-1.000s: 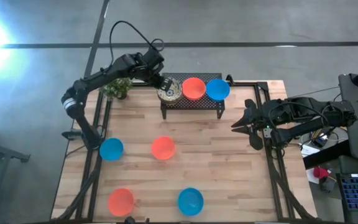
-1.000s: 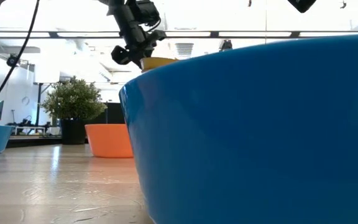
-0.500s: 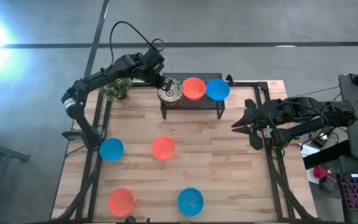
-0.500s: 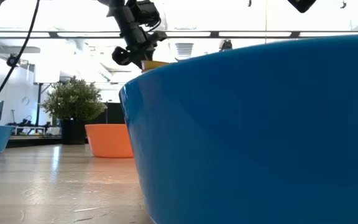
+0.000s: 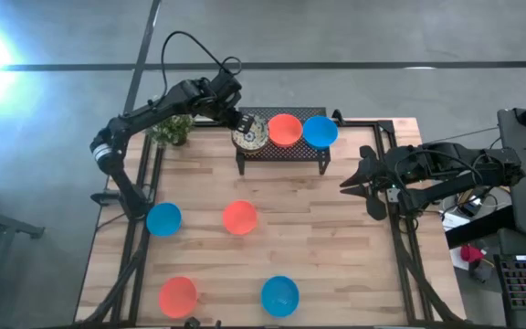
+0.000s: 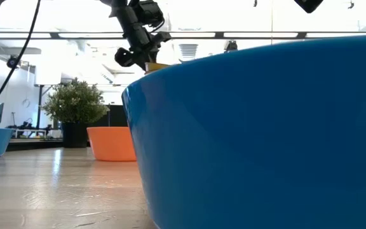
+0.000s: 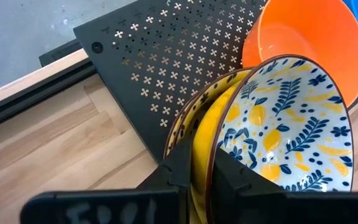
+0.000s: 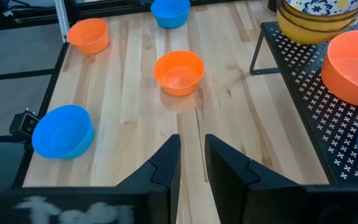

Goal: Pick & Place Mini bowls
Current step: Stack the yellow patterned bowl on the yellow patterned bowl on the shelf

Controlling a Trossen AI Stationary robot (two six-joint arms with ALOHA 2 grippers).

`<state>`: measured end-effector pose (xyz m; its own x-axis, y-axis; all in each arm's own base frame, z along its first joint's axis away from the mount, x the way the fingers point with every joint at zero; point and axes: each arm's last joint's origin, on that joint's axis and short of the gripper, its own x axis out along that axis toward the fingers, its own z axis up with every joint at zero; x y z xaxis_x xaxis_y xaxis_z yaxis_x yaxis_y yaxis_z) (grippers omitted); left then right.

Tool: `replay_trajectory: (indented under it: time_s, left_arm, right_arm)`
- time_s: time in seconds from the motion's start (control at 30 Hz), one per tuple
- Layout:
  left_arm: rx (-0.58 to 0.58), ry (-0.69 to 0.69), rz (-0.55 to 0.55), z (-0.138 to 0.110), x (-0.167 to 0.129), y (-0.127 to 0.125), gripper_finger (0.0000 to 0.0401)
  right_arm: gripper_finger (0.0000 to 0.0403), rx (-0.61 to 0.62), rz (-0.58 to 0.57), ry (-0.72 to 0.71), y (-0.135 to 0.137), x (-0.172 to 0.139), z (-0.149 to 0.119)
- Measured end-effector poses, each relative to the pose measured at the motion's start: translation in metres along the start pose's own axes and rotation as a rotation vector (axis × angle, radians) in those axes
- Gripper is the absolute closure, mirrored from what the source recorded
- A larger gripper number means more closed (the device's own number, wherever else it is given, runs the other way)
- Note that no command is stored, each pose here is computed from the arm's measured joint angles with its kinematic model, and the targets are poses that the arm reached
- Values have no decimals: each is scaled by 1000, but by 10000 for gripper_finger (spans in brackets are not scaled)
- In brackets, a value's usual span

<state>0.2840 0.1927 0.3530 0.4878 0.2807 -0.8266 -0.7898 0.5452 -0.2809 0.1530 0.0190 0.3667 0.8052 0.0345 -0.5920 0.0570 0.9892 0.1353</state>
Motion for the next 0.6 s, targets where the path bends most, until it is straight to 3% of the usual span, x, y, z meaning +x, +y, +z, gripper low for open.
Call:
replay_trajectory:
  time_s: [0.4,0.6]
  left_arm:
    - [-2,0,-1,0,0,0,369]
    - [-4,-1,-2,0,0,0,337]
  right_arm:
    - [335,3,0,0,0,0,0]
    - [335,2,0,-1,0,0,0]
